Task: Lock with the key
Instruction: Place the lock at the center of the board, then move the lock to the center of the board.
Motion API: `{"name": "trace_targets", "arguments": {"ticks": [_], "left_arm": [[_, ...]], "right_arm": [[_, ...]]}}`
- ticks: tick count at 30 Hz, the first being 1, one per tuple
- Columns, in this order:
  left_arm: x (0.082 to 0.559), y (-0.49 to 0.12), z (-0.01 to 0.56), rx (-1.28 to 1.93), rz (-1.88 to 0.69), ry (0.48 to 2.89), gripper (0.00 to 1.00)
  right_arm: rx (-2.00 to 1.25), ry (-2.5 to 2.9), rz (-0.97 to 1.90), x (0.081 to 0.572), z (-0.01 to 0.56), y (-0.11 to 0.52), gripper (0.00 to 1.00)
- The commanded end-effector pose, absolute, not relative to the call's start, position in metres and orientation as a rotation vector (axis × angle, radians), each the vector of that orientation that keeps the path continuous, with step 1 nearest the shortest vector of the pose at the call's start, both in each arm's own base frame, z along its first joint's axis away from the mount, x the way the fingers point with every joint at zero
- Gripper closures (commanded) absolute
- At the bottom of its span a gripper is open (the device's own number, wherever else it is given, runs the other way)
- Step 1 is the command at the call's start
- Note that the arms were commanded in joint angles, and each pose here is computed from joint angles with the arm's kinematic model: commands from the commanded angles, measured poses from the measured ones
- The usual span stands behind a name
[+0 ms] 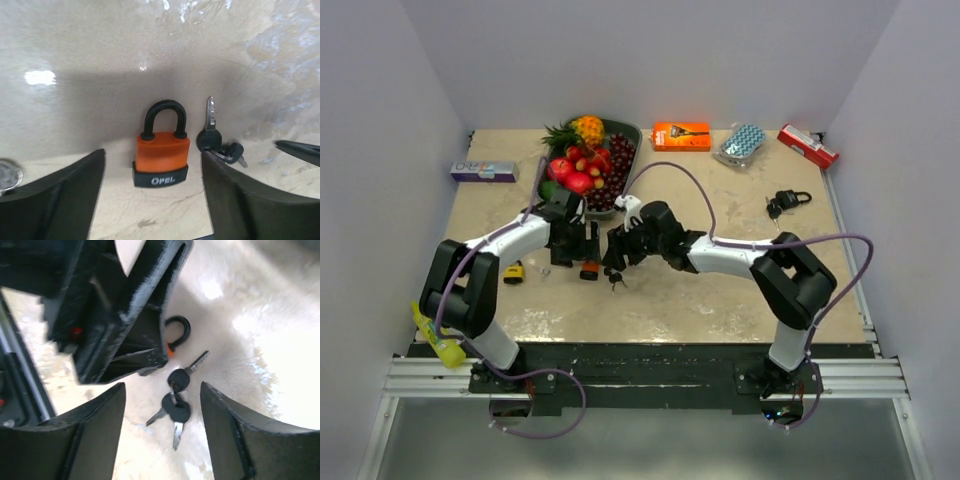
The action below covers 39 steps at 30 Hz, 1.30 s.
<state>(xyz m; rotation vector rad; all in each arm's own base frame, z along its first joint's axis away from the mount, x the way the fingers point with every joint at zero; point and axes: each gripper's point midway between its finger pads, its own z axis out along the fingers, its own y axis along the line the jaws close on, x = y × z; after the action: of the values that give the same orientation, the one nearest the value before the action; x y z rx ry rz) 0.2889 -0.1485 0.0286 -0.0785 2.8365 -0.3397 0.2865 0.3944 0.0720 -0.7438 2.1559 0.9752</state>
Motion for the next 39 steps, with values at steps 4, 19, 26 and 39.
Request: {"name": "trace_targets", "arguments": {"ticks": [4,19,26,39], "left_arm": [[0.362,-0.147,0.162,0.092,-0.399,2.367,0.01],[0.438,-0.141,0.292,0.209,-0.296,1.917,0.01],[0.447,-0.135,0.280,0.151,-0.351,1.954,0.01],[0.459,-0.121,0.254,0.046,-0.363,2.069,0.02]], "right_arm": [[-0.699,1.980,0.789,0.344,0.168,0.334,0.22],[-0.302,2.140,0.236,0.466,0.216,0.065,0.01],[0.113,2.399,0.004,0.474,0.166,-0.053,0.01],[0.877,2.314,-0.229,0.497,0.118,-0.111,0.01]]}}
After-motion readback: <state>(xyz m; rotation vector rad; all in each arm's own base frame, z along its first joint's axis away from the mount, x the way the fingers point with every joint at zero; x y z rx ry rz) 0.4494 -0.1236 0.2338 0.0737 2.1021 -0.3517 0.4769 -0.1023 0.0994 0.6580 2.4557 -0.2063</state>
